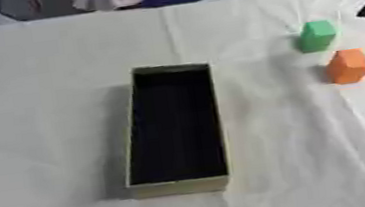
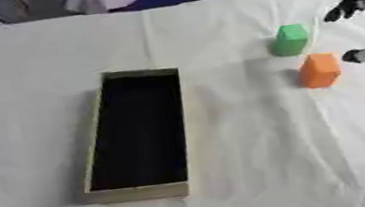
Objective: Pick up objects on the table and place them in the box.
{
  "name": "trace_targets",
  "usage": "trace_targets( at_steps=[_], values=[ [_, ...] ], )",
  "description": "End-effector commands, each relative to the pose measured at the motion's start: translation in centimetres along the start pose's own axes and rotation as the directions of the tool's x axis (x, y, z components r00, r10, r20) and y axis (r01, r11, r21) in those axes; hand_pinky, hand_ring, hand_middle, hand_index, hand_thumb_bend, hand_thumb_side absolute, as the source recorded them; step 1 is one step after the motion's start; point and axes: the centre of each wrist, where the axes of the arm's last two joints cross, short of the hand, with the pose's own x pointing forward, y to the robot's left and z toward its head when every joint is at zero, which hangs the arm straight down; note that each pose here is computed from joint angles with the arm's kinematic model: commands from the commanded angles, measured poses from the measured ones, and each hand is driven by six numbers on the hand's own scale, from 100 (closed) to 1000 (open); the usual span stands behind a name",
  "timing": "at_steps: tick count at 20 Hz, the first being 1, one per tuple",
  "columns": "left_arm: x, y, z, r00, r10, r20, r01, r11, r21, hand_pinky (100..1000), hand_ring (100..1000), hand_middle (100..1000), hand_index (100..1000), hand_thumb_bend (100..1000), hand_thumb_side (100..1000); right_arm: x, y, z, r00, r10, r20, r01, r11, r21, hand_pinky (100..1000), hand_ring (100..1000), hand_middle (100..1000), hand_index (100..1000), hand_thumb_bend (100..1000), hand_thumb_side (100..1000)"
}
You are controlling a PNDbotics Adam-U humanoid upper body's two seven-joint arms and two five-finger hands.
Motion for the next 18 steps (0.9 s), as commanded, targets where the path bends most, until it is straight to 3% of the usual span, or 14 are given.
trace_targets(
  at_steps=[1, 18],
  values=[
    [0.7, 0.2, -0.7, 0.999, -0.005, 0.034, 0.005, 1.000, -0.005, 733, 805, 767, 898, 368, 958, -0.7, -1.0, 0.9, 1.000, 0.015, -0.026, -0.015, 1.000, -0.022, 906, 910, 904, 1000, 305, 499],
    [0.7, 0.0, -0.6, 1.000, 0.003, 0.030, -0.003, 1.000, -0.005, 732, 806, 768, 899, 364, 960, -0.7, -1.4, -0.1, 0.999, 0.035, -0.023, -0.035, 0.999, -0.002, 913, 928, 919, 1000, 324, 519]
  ],
)
